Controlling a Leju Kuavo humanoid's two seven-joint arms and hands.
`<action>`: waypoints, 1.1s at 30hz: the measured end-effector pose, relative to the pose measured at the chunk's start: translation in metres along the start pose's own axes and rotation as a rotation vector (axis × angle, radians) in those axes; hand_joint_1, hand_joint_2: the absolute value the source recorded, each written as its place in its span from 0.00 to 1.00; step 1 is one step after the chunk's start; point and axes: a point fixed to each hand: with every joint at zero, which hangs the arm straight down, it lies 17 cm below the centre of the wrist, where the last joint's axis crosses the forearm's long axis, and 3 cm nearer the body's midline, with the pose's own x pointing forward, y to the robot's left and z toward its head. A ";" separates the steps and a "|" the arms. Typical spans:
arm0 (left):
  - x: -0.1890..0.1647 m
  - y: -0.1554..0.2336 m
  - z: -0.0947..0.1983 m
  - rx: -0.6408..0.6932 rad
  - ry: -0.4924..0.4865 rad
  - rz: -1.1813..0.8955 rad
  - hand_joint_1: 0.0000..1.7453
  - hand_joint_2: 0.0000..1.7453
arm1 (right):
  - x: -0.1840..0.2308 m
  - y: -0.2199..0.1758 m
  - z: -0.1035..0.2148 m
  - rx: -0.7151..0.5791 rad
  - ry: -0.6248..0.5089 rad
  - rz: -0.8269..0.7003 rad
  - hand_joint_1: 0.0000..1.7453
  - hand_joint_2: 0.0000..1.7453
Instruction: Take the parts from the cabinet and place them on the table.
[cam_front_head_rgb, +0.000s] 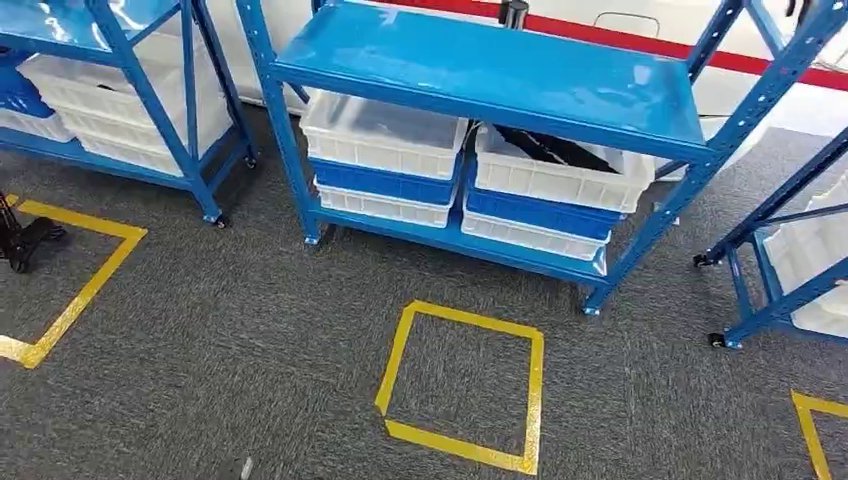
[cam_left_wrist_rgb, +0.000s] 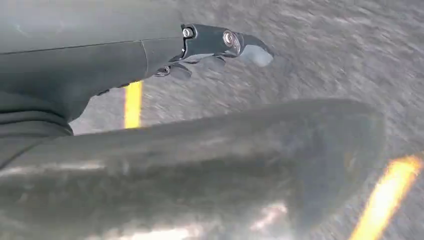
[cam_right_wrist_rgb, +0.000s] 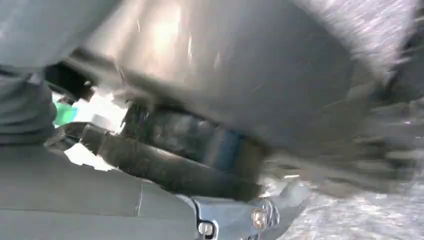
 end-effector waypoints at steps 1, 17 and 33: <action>-0.006 0.001 0.001 0.004 0.009 -0.002 0.00 0.00 | 0.001 -0.001 0.000 -0.001 -0.001 0.000 0.00 0.00; -0.019 0.007 0.001 0.037 0.041 -0.025 0.00 0.00 | -0.004 0.008 0.000 0.002 0.023 -0.030 0.00 0.00; -0.014 0.006 0.001 0.031 0.034 -0.022 0.00 0.00 | 0.005 -0.004 0.000 -0.017 0.012 -0.032 0.00 0.00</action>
